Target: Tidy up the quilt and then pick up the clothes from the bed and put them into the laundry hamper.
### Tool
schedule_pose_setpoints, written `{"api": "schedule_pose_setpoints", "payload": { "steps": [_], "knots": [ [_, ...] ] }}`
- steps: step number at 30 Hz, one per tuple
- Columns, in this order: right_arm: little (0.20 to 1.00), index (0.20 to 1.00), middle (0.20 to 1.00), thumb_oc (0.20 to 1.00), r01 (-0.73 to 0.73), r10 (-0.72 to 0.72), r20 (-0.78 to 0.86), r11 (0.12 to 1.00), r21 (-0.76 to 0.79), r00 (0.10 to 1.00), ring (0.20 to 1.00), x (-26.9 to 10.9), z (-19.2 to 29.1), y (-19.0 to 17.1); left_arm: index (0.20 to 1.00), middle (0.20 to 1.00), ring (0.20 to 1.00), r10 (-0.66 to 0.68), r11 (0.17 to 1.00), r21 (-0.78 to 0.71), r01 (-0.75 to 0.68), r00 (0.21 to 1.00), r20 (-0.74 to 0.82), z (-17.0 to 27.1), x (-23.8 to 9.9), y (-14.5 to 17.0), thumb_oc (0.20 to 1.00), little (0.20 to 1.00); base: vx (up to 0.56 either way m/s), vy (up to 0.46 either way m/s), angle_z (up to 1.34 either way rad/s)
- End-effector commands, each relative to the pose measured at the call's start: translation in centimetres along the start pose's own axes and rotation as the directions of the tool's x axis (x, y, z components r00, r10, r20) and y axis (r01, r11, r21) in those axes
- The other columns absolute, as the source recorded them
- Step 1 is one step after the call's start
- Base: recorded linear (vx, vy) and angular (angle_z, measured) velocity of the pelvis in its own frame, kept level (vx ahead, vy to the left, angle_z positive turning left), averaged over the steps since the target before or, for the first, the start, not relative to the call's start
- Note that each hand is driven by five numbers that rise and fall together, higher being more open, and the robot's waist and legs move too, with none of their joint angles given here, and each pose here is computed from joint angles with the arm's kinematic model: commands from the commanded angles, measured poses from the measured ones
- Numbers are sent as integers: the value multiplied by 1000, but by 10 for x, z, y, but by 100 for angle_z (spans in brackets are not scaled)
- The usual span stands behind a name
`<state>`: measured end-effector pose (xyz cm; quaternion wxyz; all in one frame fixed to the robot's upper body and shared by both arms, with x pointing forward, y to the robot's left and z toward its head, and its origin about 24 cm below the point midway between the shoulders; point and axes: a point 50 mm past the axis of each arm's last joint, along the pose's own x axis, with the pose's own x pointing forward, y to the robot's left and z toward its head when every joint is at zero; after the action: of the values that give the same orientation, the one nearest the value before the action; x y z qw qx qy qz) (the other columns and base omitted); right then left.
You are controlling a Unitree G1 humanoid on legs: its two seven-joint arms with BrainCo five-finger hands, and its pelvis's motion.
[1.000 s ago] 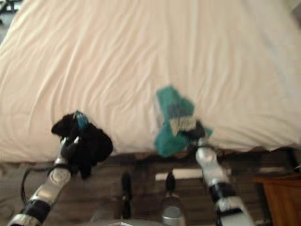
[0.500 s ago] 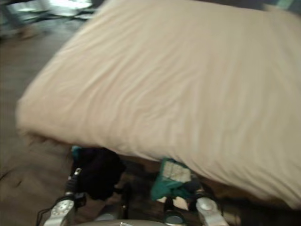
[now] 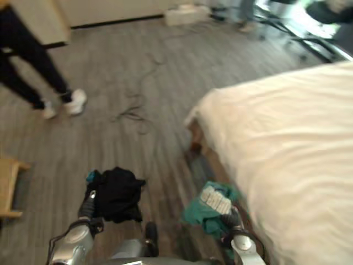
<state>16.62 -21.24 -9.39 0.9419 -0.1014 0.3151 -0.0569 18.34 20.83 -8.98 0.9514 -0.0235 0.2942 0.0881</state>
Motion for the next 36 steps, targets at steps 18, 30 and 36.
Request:
{"api": "schedule_pose_setpoints", "payload": {
  "steps": [18, 30, 36],
  "knots": [
    [200, 200, 200, 200, -179, 182, 22, 980, -82, 983, 200, 30, 20, 30, 200, 200, 200, -162, 891, 391, 233, 965, -206, -42, 12, -43, 200, 200, 143, -60, 62],
    [200, 200, 200, 200, -226, 248, 149, 962, -151, 957, 200, 36, 56, 55, 200, 200, 200, -202, 926, 289, 242, 966, -162, -28, 14, -35, 200, 200, 594, 92, 9],
    [200, 200, 200, 200, -198, 228, 313, 972, -127, 922, 200, 31, 90, 47, 200, 200, 200, -283, 909, 328, 256, 958, 36, 19, 22, -53, 200, 200, 550, 9, 77]
  ]
}}
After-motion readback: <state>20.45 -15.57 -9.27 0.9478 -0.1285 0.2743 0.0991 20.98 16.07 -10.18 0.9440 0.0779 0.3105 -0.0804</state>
